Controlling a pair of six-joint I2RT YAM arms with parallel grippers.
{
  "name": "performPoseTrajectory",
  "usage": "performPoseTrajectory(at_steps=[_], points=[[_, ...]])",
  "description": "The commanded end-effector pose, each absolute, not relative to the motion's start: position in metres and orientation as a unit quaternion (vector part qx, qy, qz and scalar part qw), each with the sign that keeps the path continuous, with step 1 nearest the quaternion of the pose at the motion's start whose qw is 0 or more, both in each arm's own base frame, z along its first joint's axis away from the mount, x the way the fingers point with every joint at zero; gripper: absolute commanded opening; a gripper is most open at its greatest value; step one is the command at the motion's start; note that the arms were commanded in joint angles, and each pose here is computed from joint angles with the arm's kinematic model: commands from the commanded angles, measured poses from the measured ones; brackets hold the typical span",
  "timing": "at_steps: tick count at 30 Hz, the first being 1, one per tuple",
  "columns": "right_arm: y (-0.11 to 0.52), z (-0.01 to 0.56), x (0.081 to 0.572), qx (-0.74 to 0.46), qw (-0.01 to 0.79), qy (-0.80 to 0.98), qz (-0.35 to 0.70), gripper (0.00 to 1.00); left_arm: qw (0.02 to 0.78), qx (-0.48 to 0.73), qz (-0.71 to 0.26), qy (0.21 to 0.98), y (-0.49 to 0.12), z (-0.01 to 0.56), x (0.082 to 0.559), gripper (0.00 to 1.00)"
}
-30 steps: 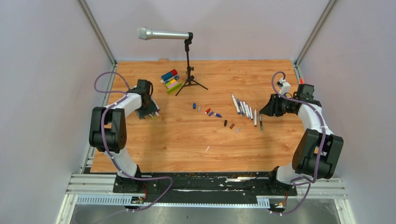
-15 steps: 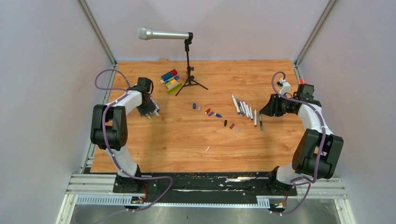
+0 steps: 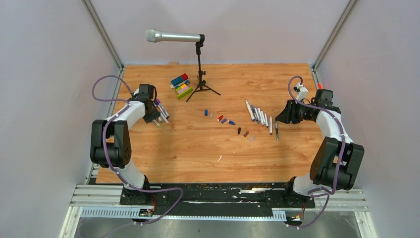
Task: Open the pen caps
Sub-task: Pick up the pen from the center of the board.
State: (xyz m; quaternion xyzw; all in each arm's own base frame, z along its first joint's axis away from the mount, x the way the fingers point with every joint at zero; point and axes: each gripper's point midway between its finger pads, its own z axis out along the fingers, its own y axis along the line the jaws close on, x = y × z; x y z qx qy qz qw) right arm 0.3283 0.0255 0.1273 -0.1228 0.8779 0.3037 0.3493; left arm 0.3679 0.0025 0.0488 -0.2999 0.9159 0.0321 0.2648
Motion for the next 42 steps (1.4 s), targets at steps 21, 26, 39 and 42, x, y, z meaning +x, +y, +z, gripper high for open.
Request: performPoseTrajectory(at_steps=[21,26,39,42], points=[[0.027,0.138,0.331,-0.141,0.37,0.864,0.31,0.34,0.231,-0.319,0.004,0.919,0.015,0.022,0.376,0.3],[0.028,0.138,0.331,-0.141,0.37,0.864,0.312,0.34,0.219,-0.315,0.006,0.923,0.015,0.016,0.373,0.3],[0.028,0.144,0.33,-0.145,0.378,0.86,0.31,0.34,0.194,-0.33,0.029,0.923,0.03,0.008,0.353,0.18],[0.028,0.145,0.33,-0.146,0.379,0.859,0.31,0.34,0.196,-0.326,0.026,0.924,0.031,0.012,0.353,0.02]])
